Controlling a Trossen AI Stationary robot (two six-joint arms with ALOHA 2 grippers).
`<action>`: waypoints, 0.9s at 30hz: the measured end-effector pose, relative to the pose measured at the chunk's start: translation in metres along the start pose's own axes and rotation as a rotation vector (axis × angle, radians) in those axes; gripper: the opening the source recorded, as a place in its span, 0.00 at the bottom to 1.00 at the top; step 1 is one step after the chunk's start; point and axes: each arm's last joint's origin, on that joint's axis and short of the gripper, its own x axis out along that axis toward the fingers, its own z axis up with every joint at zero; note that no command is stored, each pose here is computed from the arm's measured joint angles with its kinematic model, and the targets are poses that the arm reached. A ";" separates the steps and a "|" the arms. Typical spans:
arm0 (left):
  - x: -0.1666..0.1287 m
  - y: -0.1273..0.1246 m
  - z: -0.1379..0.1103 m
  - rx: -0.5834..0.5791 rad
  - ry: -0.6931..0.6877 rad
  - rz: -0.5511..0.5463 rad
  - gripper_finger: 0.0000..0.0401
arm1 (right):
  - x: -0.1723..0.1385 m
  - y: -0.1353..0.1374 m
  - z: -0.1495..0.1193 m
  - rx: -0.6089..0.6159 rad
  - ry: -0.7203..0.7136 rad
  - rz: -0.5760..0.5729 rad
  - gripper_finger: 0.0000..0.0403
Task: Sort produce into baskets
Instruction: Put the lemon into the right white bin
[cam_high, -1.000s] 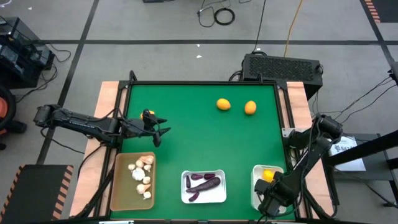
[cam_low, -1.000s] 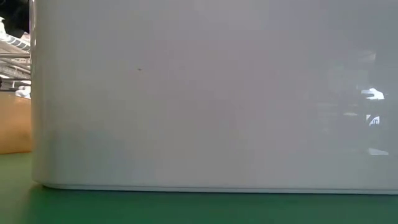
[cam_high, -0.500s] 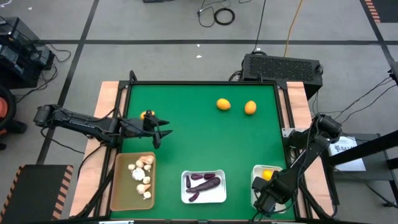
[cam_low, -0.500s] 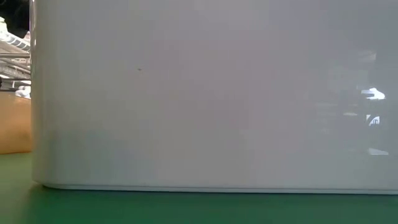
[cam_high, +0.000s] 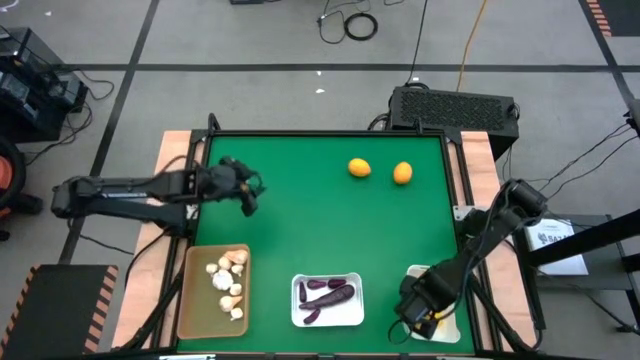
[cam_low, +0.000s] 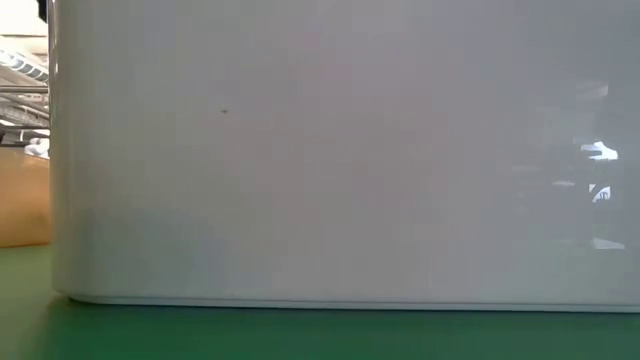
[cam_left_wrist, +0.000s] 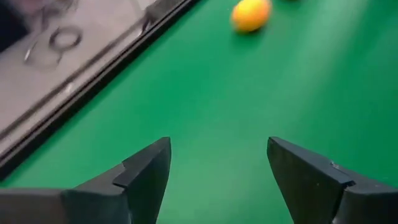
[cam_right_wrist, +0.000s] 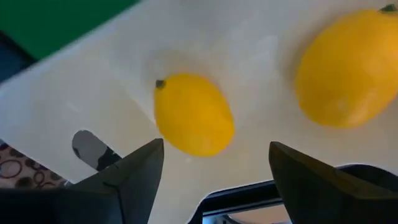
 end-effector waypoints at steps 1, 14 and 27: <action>-0.002 0.005 0.004 -0.014 0.037 0.019 0.69 | -0.002 -0.001 0.001 0.002 -0.002 0.005 0.69; 0.037 0.057 -0.006 -0.144 0.482 0.111 0.70 | -0.045 -0.021 -0.013 0.030 -0.145 0.122 0.68; 0.069 0.075 -0.022 -0.140 0.664 0.180 0.70 | -0.059 -0.031 -0.020 0.020 -0.248 0.143 0.68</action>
